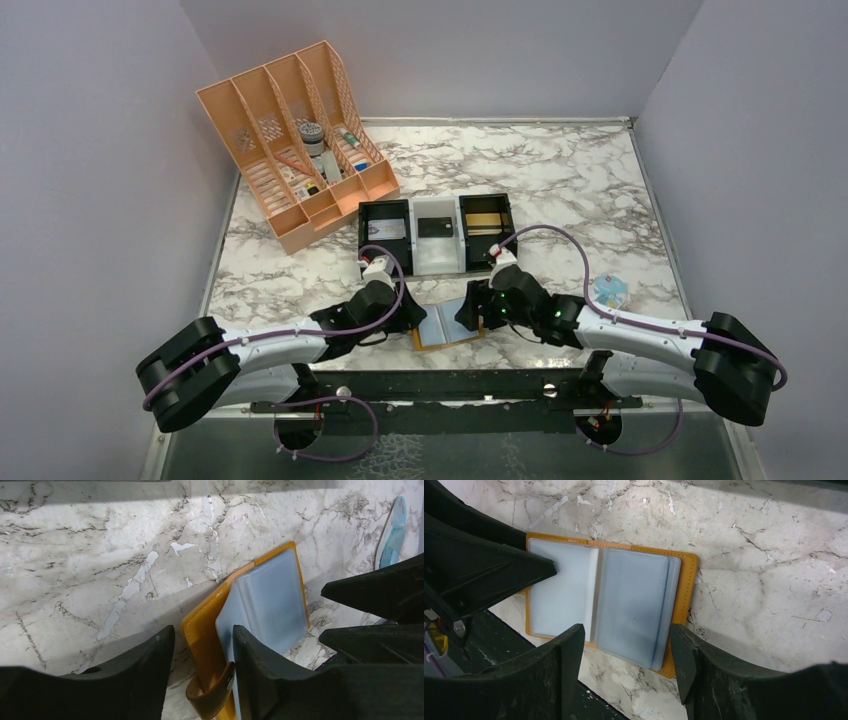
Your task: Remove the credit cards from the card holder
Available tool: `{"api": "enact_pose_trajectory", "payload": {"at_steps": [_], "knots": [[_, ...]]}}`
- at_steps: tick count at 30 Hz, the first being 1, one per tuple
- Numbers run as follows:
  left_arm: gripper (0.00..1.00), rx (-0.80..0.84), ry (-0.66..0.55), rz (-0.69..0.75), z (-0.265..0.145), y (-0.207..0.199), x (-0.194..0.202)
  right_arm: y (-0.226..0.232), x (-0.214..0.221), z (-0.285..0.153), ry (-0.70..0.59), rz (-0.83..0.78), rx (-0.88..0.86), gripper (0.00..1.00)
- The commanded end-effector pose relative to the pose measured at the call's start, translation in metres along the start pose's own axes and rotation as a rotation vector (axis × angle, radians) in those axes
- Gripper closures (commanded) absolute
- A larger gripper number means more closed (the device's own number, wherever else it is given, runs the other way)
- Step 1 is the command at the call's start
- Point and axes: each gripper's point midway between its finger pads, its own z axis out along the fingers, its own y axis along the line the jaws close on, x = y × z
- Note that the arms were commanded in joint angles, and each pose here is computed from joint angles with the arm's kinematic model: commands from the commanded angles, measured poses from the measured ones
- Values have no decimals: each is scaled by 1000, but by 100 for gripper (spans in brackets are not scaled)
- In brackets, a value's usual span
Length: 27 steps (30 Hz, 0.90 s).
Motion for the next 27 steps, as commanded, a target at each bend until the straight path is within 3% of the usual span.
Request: {"api": "enact_pose_trajectory", "payload": {"at_steps": [1, 11, 27], "knots": [[54, -6, -30, 16, 1, -3, -7, 2, 0, 1, -6, 18, -10, 36], [63, 22, -21, 26, 0, -6, -4, 6, -3, 2, -6, 14, -18, 38], [66, 21, 0, 48, 2, -6, 0, 13, 8, 13, 52, 1, -58, 56]]}}
